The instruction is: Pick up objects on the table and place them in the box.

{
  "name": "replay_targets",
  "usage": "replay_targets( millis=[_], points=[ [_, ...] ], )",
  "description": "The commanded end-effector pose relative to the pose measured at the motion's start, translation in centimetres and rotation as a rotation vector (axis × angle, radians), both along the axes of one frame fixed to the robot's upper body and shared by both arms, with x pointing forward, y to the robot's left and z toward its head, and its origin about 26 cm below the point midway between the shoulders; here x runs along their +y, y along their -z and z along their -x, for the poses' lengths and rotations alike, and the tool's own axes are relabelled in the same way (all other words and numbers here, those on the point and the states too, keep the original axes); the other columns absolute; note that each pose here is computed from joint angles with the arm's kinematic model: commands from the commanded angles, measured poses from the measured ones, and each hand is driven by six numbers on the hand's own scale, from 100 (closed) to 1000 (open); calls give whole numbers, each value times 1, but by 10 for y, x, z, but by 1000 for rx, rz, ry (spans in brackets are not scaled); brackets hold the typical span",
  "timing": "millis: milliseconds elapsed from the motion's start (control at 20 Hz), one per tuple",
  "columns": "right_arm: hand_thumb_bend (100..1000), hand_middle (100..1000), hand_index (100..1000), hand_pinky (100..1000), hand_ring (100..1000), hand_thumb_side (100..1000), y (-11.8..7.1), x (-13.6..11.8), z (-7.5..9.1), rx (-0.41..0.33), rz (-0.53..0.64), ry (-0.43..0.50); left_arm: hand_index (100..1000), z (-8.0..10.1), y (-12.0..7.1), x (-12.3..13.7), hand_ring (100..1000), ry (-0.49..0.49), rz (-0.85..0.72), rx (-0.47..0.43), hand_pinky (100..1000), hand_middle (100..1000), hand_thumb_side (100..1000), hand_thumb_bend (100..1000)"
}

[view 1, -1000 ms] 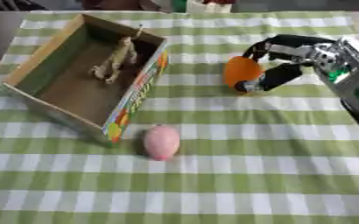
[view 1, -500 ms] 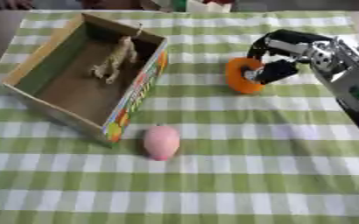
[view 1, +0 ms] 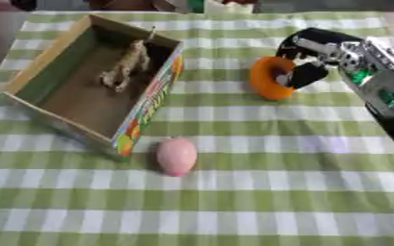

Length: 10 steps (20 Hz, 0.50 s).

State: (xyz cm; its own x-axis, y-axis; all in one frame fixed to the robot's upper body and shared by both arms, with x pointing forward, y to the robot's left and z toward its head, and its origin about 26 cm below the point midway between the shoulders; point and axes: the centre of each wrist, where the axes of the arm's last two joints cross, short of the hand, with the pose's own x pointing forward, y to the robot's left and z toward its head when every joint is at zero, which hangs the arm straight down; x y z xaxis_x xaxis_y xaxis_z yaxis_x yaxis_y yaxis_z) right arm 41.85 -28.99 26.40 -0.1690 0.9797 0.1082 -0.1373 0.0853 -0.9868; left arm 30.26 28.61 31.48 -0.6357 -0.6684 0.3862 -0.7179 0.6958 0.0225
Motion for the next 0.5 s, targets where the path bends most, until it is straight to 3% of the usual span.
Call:
replay_targets(
  millis=[50,150,500],
  points=[
    [100,431,526,731,706,332,-11,-6,0,-50,-7,32,885,5,-10,2,766,-8,-13,-37,768,768,1000,115],
    [100,448,487,729,704,405,-13,-7,1,-62,-29,34,885,5,-10,2,764,-9,-14,-37,768,768,1000,114],
    [100,427,482,708,675,421,-31,-4,14,-110,-72,5,885,5,-10,2,759,-11,-16,-37,767,766,1000,114]
  ],
)
